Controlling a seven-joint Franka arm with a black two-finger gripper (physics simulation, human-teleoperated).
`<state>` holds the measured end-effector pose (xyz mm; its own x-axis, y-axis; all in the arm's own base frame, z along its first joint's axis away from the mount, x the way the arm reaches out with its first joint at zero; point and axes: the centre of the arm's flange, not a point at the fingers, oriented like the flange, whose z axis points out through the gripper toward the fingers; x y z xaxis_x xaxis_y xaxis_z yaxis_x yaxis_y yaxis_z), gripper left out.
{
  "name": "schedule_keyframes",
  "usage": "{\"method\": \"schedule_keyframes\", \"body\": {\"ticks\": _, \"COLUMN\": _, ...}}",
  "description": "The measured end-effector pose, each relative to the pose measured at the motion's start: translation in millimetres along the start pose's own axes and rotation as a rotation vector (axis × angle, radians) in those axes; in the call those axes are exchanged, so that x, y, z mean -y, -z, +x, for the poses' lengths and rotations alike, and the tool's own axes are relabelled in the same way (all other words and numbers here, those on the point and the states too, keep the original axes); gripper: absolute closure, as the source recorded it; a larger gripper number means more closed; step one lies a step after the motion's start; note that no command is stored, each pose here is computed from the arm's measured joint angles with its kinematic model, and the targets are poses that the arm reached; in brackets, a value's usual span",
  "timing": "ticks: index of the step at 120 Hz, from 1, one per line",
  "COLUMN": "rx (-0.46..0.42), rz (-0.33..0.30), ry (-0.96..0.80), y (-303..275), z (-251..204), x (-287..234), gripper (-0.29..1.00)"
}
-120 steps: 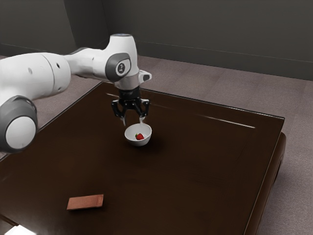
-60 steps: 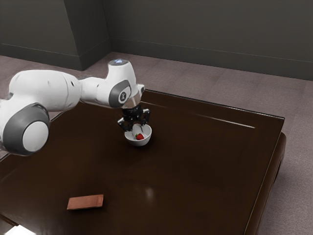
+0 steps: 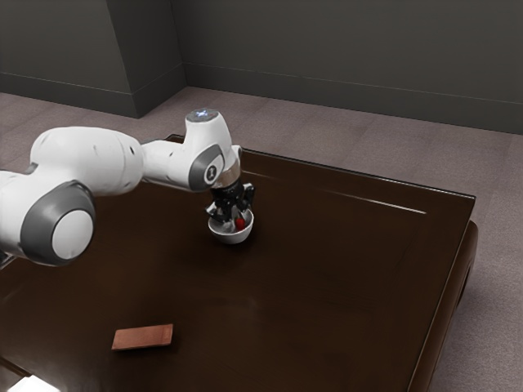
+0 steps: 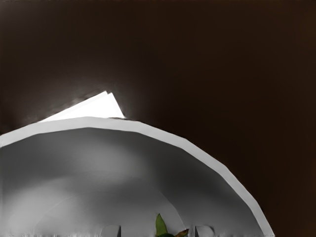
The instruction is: Take strawberry from the bowl
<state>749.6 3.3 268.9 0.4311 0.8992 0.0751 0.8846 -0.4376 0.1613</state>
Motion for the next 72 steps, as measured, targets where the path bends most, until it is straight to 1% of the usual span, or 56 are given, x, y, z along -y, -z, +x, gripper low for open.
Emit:
{"method": "schedule_keyframes", "body": {"ticks": 9, "rx": -0.011, "rz": -0.021, "ry": 0.02, "y": 23, "z": 3, "x": -3, "gripper": 0.65}}
{"method": "schedule_keyframes", "body": {"ticks": 17, "rx": -0.012, "rz": -0.026, "ry": 0.033, "y": 38, "z": 0, "x": -2, "gripper": 0.68}}
{"method": "schedule_keyframes", "body": {"ticks": 21, "rx": -0.011, "rz": -0.031, "ry": 0.017, "y": 47, "z": -16, "x": -9, "gripper": 0.69}}
{"method": "schedule_keyframes", "body": {"ticks": 27, "rx": -0.001, "rz": -0.034, "ry": -0.033, "y": 49, "z": -59, "x": -28, "gripper": 0.7}}
{"method": "schedule_keyframes", "body": {"ticks": 34, "rx": 0.014, "rz": -0.022, "ry": -0.076, "y": 29, "z": -98, "x": -44, "gripper": 0.71}}
{"method": "schedule_keyframes", "body": {"ticks": 43, "rx": 0.029, "rz": 0.012, "ry": -0.086, "y": -7, "z": -117, "x": -47, "gripper": 0.72}}
{"method": "schedule_keyframes", "body": {"ticks": 48, "rx": 0.033, "rz": 0.022, "ry": -0.082, "y": -19, "z": -120, "x": -47, "gripper": 0.65}}
{"method": "schedule_keyframes", "body": {"ticks": 57, "rx": 0.037, "rz": 0.019, "ry": -0.076, "y": -23, "z": -120, "x": -48, "gripper": 0.46}}
{"method": "schedule_keyframes", "body": {"ticks": 61, "rx": 0.028, "rz": -0.006, "ry": -0.087, "y": 4, "z": -118, "x": -52, "gripper": 0.39}}
{"method": "schedule_keyframes", "body": {"ticks": 65, "rx": -0.007, "rz": -0.057, "ry": -0.138, "y": 79, "z": -128, "x": -62, "gripper": 0.33}}
{"method": "schedule_keyframes", "body": {"ticks": 69, "rx": -0.034, "rz": -0.11, "ry": -0.21, "y": 179, "z": -148, "x": -61, "gripper": 0.29}}
{"method": "schedule_keyframes", "body": {"ticks": 72, "rx": -0.044, "rz": -0.118, "ry": -0.258, "y": 231, "z": -154, "x": -45, "gripper": 0.25}}
